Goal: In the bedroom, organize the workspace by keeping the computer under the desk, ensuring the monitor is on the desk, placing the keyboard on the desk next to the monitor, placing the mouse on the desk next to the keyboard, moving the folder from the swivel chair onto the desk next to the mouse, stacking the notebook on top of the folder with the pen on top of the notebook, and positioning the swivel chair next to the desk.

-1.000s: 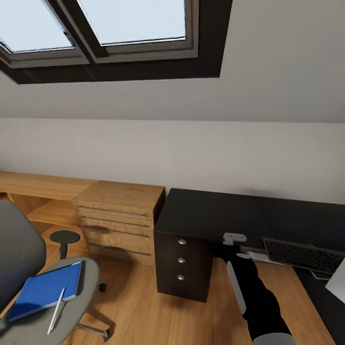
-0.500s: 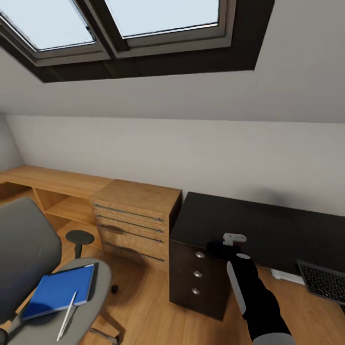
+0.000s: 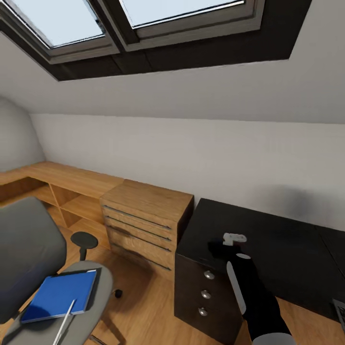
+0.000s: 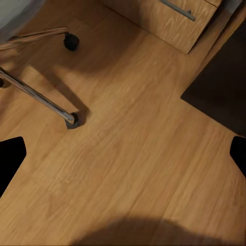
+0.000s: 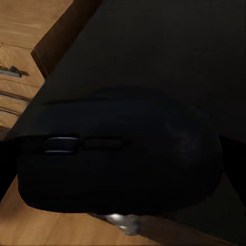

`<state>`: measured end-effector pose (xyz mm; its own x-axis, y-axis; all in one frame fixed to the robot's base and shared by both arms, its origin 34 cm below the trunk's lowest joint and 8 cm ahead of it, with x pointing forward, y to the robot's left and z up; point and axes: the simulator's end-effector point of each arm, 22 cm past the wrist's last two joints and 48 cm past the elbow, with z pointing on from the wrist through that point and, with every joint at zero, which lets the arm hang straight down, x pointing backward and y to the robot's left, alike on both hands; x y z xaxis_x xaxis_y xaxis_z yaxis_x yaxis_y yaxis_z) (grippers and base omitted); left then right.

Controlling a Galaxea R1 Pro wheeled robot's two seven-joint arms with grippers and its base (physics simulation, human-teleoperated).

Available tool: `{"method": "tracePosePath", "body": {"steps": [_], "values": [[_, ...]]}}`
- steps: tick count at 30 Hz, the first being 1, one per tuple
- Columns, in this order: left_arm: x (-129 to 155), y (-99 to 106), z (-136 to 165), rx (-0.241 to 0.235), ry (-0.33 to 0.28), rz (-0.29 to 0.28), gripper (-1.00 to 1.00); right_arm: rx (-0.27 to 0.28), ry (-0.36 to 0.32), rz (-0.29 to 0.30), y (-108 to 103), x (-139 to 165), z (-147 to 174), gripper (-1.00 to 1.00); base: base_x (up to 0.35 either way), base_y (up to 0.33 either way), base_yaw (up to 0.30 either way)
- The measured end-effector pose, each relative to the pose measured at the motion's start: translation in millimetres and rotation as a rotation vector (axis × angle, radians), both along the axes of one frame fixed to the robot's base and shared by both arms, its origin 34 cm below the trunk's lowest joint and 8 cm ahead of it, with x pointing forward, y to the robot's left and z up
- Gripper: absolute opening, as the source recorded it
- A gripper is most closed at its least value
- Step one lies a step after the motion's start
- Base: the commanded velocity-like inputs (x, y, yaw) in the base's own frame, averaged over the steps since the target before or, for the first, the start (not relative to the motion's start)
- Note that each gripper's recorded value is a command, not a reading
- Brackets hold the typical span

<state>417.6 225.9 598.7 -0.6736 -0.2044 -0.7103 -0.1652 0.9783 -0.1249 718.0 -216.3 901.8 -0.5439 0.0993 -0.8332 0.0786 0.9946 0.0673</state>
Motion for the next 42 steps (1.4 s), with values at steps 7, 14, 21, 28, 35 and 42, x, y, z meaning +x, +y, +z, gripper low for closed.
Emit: {"method": "tracePosePath", "body": {"steps": [7, 14, 21, 28, 35, 42], "values": [[-0.4, -0.9, -0.5, -0.001, 0.002, 0.0, 1.0, 0.0, 0.002, 0.001, -0.2, 0.1, -1.1, -1.0, 0.201, -0.216, 0.072], [-0.3, -1.7, -0.6, -0.002, 0.002, -0.002, 1.0, -0.003, 0.039, 0.009, 0.2, -4.3, -17.9, -1.0, 0.111, -0.169, 0.008], [-0.2, -2.0, -0.6, -0.003, 0.002, -0.003, 1.0, -0.005, 0.08, 0.017, 2.7, -10.1, -37.8, -1.0, 0.017, -0.027, 0.001], [-0.1, -2.0, -0.5, -0.003, 0.002, -0.003, 1.0, -0.007, 0.1, 0.037, 10.1, -13.5, -48.3, -1.0, 0.002, -0.003, 0.0], [-0.2, -2.0, -0.6, -0.003, 0.002, -0.003, 1.0, -0.001, 0.096, 0.097, 29.8, -13.6, -47.8, -1.0, 0.0, 0.0, 0.0], [-0.2, -2.0, -0.5, -0.003, 0.002, -0.003, 1.0, 0.001, 0.095, 0.106, 32.7, -13.7, -47.8, -1.0, 0.003, 0.007, 0.0]]}}
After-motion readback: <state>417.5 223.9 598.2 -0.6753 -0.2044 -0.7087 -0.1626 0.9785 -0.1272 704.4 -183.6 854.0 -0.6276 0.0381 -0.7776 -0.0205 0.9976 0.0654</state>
